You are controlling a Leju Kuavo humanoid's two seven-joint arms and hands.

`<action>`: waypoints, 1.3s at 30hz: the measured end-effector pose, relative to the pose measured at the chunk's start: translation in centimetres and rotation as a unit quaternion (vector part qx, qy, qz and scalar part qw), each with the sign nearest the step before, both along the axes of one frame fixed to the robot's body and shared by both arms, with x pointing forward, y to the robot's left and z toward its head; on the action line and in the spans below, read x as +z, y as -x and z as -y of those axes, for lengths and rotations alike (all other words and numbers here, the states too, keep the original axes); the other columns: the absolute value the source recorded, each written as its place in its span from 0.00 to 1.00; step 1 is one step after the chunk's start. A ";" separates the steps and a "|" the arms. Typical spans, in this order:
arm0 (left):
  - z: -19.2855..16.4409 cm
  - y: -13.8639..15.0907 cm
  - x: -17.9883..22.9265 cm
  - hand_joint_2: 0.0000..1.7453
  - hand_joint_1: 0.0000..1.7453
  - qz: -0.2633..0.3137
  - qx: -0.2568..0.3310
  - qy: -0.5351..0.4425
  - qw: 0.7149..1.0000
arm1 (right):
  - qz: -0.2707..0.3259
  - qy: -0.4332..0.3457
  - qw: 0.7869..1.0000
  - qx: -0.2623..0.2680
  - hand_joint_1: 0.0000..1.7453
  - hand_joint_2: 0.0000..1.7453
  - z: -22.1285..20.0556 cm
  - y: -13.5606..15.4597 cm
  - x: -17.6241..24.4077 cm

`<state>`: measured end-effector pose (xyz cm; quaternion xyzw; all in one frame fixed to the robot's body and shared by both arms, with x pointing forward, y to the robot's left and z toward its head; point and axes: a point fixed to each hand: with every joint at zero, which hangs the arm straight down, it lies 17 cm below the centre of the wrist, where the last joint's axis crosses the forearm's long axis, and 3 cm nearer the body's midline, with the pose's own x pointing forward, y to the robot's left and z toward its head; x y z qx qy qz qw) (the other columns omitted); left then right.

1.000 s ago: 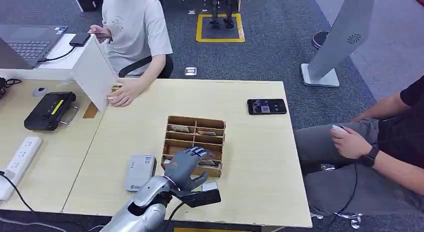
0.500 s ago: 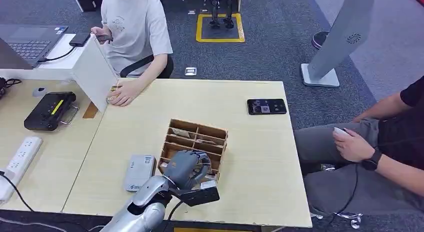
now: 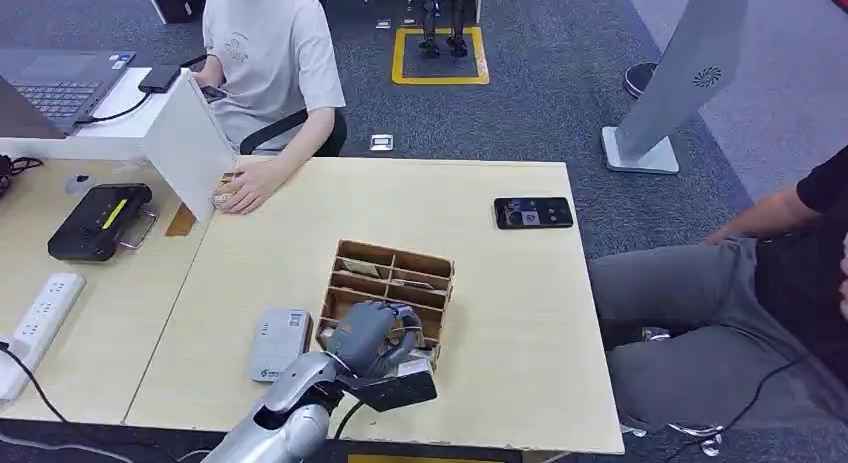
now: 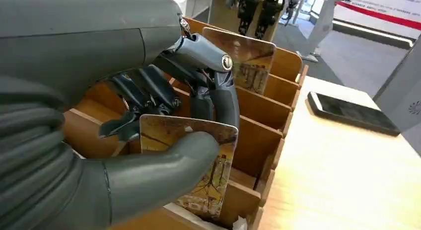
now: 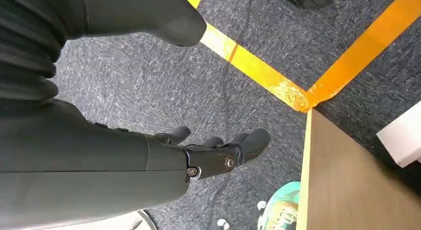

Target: Pass the card to the sensor for recognition and then transmit it.

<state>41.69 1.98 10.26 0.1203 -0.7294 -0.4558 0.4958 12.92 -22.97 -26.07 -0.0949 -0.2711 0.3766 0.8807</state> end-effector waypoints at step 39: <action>-30.8 -5.8 34.0 1.00 1.00 0.365 0.219 -0.072 0.902 | -0.012 0.013 0.999 -0.047 0.00 1.00 3.9 2.9 -0.7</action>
